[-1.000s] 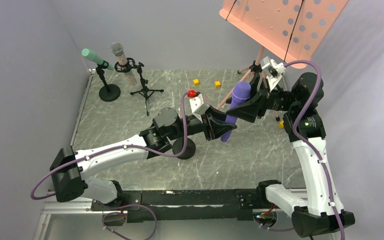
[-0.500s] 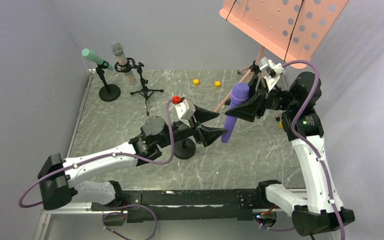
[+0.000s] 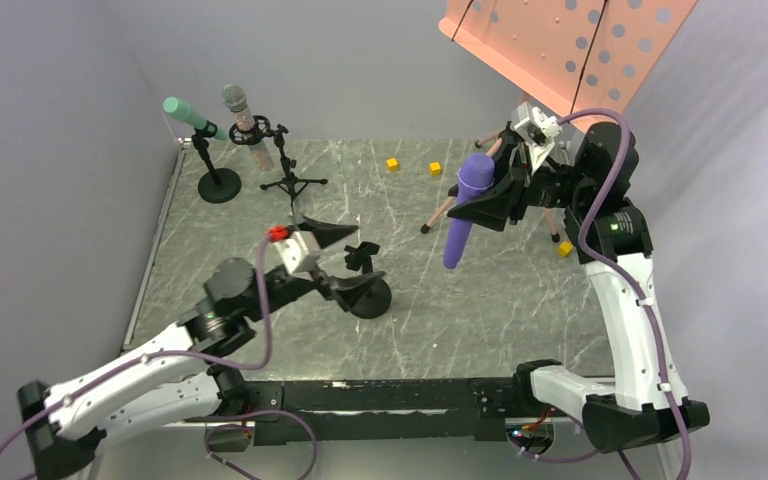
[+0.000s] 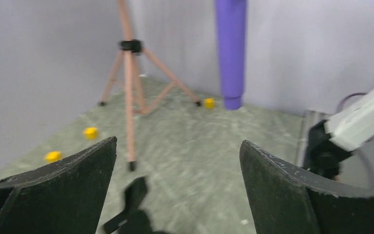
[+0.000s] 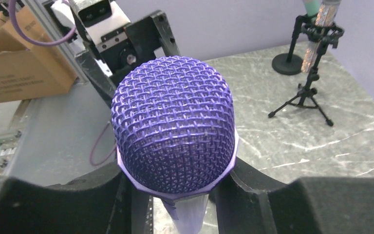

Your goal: Attach the microphones to the stand

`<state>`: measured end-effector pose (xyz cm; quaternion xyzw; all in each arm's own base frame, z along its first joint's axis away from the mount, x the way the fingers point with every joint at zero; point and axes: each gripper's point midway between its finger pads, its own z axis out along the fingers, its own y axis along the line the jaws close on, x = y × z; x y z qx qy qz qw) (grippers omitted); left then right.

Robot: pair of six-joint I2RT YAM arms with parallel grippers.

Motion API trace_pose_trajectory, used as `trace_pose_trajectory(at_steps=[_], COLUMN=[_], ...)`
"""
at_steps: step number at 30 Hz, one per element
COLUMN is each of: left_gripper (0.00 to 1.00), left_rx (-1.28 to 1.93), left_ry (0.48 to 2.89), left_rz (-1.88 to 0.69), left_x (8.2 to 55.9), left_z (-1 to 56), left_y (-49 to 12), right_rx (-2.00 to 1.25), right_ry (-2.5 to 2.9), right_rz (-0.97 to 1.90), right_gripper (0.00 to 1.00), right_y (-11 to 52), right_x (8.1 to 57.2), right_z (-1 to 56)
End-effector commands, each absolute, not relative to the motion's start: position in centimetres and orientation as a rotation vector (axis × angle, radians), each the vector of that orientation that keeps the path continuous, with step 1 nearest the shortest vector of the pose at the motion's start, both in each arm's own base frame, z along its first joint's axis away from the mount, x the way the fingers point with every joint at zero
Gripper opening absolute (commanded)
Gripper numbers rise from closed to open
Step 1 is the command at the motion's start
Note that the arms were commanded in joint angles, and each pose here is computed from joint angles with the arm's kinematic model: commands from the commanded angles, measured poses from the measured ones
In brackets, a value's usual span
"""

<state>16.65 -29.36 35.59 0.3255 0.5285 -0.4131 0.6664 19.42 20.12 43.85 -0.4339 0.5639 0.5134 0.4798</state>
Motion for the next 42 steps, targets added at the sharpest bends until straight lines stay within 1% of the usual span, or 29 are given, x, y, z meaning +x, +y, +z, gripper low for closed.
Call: trace_pose_trajectory(at_steps=[1, 3, 5, 10, 18, 24, 29, 33, 37, 40, 42], left_gripper=[0.99, 0.99, 0.99, 0.99, 0.99, 0.99, 0.99, 0.95, 0.86, 0.84, 0.84], left_rx=[0.838, 0.814, 0.819, 0.743, 0.769, 0.754, 0.728, 0.787, 0.934, 0.955, 0.941], left_ry=[1.271, 1.287, 1.291, 1.281, 1.144, 1.148, 1.136, 1.103, 1.043, 0.999, 0.984], left_rz=[-0.713, -0.643, -0.599, -0.648, -0.715, -0.700, -0.669, -0.739, -0.933, -1.026, -1.039], left_x=[17.5, 18.1, 18.3, 18.5, 18.1, 19.9, 21.5, 21.8, 20.3, 19.8, 20.1], left_z=[32.5, 31.3, 28.9, 24.8, 23.7, 23.4, 23.2, 23.3, 23.5, 23.7, 23.7], left_y=[-24.2, -22.4, -21.6, -21.7, -23.3, -24.1, -23.2, -22.9, -24.4, -24.2, -23.9], right_rx=[-1.141, -1.178, -1.214, -1.291, -1.388, -1.420, -1.445, -1.458, -1.469, -1.477, -1.481], right_ry=[1.354, 1.366, 1.369, 1.360, 1.348, 1.356, 1.372, 1.375, 1.382, 1.377, 1.374], right_rz=[1.114, 1.084, 1.060, 0.996, 1.030, 1.076, 1.100, 1.113, 1.118, 1.117, 1.117], right_gripper=[0.07, 0.07, 0.07, 0.07, 0.07, 0.07, 0.07, 0.07, 0.07, 0.07, 0.07], right_y=[20.8, 21.7, 22.5, 24.2, 26.7, 27.8, 28.6, 29.1, 29.5, 29.6, 29.7], right_x=[20.0, 20.7, 21.3, 22.5, 22.4, 23.1, 23.5, 23.8, 24.1, 24.1, 24.1], right_z=[43.9, 43.3, 42.9, 42.4, 40.8, 39.5, 38.7, 38.3, 38.2, 38.4, 38.3])
